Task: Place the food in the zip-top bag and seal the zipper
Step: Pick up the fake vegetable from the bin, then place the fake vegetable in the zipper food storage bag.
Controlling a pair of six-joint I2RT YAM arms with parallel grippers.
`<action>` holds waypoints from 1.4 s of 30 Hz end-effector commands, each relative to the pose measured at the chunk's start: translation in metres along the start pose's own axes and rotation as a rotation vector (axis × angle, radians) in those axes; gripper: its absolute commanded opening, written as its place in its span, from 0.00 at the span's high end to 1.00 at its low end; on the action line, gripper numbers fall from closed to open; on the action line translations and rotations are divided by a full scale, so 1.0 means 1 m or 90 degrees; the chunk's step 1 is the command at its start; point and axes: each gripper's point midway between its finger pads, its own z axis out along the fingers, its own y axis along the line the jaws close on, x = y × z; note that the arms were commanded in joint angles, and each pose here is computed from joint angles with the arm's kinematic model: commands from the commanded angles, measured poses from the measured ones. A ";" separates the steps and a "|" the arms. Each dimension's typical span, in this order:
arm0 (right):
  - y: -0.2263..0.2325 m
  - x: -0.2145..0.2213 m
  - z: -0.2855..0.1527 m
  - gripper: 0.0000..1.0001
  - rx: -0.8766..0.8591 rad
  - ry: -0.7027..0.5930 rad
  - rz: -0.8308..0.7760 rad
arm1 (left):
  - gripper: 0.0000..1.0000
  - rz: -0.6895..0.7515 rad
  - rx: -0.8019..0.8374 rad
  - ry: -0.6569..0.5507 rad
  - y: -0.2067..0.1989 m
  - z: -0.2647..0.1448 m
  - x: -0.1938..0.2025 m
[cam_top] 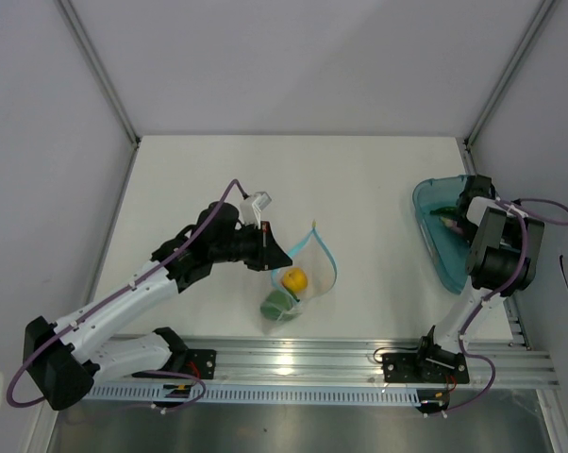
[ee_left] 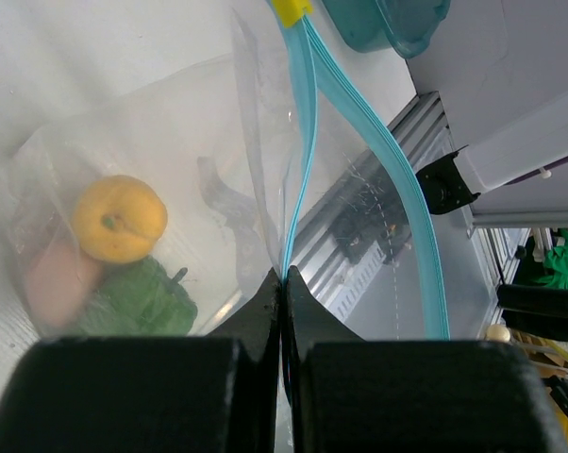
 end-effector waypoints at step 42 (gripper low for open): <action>0.064 -0.005 -0.351 1.00 -0.749 0.008 -0.311 | 0.99 0.028 0.037 -0.064 -0.021 -0.023 -0.013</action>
